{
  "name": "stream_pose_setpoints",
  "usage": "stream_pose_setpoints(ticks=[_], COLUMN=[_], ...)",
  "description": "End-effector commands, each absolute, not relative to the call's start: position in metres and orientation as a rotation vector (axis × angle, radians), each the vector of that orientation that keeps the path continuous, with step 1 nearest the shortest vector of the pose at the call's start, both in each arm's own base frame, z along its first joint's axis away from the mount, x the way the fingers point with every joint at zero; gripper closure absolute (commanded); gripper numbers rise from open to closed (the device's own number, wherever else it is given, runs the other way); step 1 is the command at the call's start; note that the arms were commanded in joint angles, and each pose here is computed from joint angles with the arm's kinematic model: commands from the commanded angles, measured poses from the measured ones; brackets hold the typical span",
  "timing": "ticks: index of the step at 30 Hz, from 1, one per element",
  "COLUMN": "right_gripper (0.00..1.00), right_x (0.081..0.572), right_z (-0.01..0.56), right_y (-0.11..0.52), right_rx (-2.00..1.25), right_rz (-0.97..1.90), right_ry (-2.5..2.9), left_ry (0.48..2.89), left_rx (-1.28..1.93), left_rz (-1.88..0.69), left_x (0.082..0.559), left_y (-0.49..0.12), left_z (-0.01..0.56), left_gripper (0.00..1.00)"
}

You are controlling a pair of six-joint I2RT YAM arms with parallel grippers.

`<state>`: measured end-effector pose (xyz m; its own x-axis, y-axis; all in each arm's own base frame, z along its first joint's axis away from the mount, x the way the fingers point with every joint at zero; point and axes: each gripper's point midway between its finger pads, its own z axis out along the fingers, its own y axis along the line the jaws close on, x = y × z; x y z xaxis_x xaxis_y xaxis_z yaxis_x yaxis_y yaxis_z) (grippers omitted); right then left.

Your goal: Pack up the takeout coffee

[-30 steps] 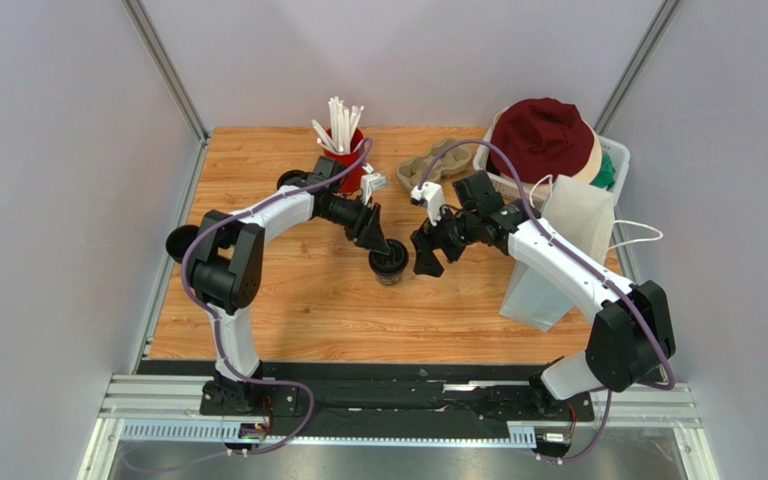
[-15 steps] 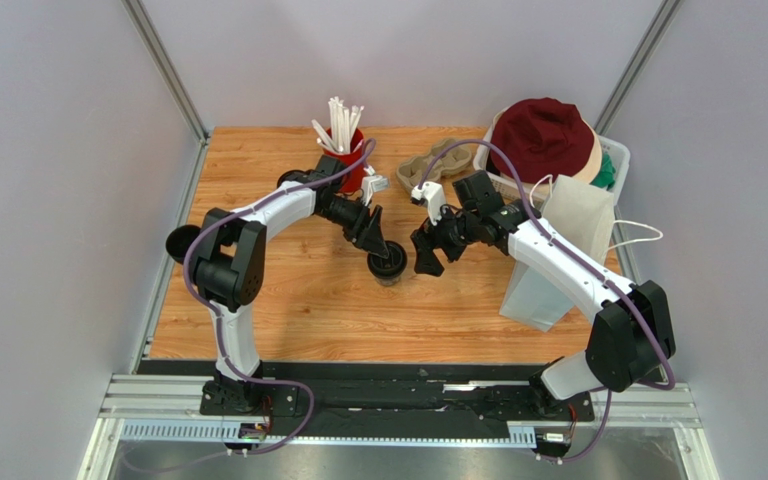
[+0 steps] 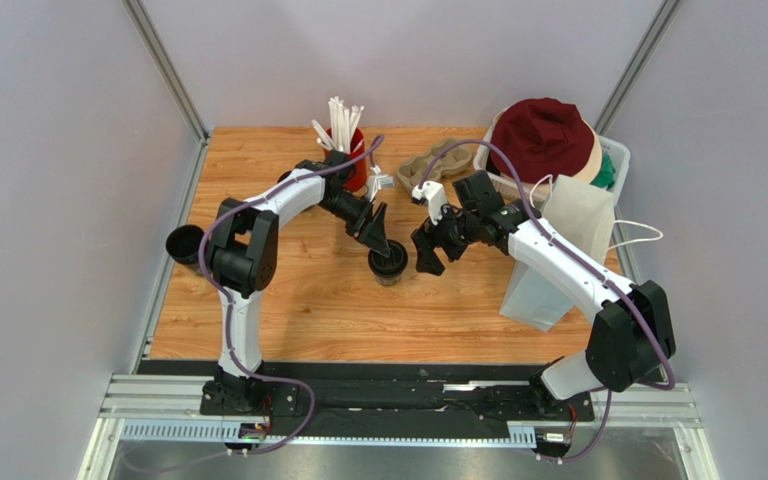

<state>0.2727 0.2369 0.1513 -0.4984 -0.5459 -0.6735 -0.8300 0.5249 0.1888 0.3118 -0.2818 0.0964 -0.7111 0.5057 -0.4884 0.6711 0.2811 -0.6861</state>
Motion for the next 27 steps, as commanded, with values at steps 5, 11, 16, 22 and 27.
stream_pose_setpoints(ticks=[5, 11, 16, 22, 27], right_gripper=[0.14, 0.14, 0.17, 0.24, 0.27], right_x=[0.282, 0.283, 0.284, 0.286, 0.296], right_z=[0.163, 0.158, 0.152, 0.147, 0.155], right_y=[0.240, 0.241, 0.248, 0.260, 0.272], right_rx=[-1.096, -1.085, -1.065, -1.062, -1.010], right_rz=[0.668, 0.672, 0.723, 0.807, 0.936], right_ry=[2.171, 2.195, 2.227, 2.251, 2.260], left_ry=[2.409, 2.442, 2.490, 2.550, 2.566], left_rx=[1.203, 1.217, 1.195, 1.168, 1.146], left_rz=[-1.388, -1.368, -1.332, -1.250, -1.222], left_x=[0.306, 0.303, 0.302, 0.304, 0.308], left_y=[-0.274, -0.269, -0.265, -0.259, -0.258], left_z=[0.089, 0.080, 0.064, 0.047, 0.043], left_gripper=[0.18, 0.18, 0.19, 0.22, 0.25])
